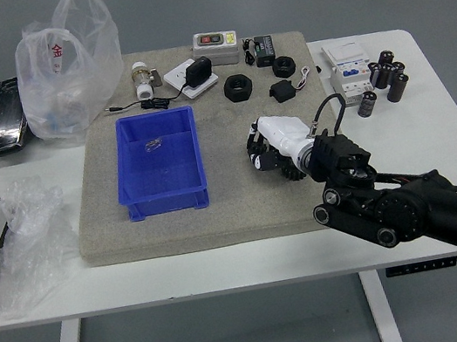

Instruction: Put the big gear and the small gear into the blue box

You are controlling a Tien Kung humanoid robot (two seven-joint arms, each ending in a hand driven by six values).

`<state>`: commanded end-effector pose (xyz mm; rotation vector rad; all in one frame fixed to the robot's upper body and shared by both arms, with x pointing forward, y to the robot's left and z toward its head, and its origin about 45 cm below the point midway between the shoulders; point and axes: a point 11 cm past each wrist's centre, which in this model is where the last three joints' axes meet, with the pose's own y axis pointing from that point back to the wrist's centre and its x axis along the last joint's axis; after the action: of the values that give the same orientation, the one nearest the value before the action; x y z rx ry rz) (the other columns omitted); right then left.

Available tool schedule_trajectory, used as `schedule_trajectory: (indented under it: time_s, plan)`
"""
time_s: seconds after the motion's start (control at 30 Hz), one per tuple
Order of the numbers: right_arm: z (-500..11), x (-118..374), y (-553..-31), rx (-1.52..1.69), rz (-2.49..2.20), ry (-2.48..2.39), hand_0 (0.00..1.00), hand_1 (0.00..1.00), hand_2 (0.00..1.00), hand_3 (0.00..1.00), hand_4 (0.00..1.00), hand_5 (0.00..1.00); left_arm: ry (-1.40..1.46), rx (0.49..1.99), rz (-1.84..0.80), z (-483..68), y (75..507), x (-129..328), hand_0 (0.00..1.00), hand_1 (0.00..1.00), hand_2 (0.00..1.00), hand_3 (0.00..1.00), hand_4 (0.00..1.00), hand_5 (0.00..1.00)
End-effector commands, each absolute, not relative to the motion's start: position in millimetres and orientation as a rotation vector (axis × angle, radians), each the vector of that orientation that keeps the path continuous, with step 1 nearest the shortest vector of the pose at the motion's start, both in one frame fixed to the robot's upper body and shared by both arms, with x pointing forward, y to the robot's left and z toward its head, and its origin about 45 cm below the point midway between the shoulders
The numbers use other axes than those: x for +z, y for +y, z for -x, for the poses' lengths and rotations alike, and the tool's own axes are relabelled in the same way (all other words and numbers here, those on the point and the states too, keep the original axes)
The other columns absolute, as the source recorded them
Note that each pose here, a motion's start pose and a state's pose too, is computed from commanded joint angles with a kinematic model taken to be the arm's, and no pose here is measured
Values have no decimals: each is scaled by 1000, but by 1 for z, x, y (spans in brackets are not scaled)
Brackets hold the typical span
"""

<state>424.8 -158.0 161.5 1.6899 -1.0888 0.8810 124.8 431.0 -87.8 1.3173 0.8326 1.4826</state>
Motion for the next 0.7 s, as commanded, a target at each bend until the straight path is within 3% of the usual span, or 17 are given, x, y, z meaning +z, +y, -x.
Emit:
schedule_trajectory:
  time_s: [0.23,0.7]
  plan:
    - [-431,201,-141,1020,-1732,-1160,220,391,303,349,184,2,832,1484,-1324,-124,433,-87,642,614,582,647,643,298]
    - [-389,244,-37,1300,-2029,-976,222,395,300,348,185,2,832,1483,-1329,-126,435,-86,642,615,583,646,644,300]
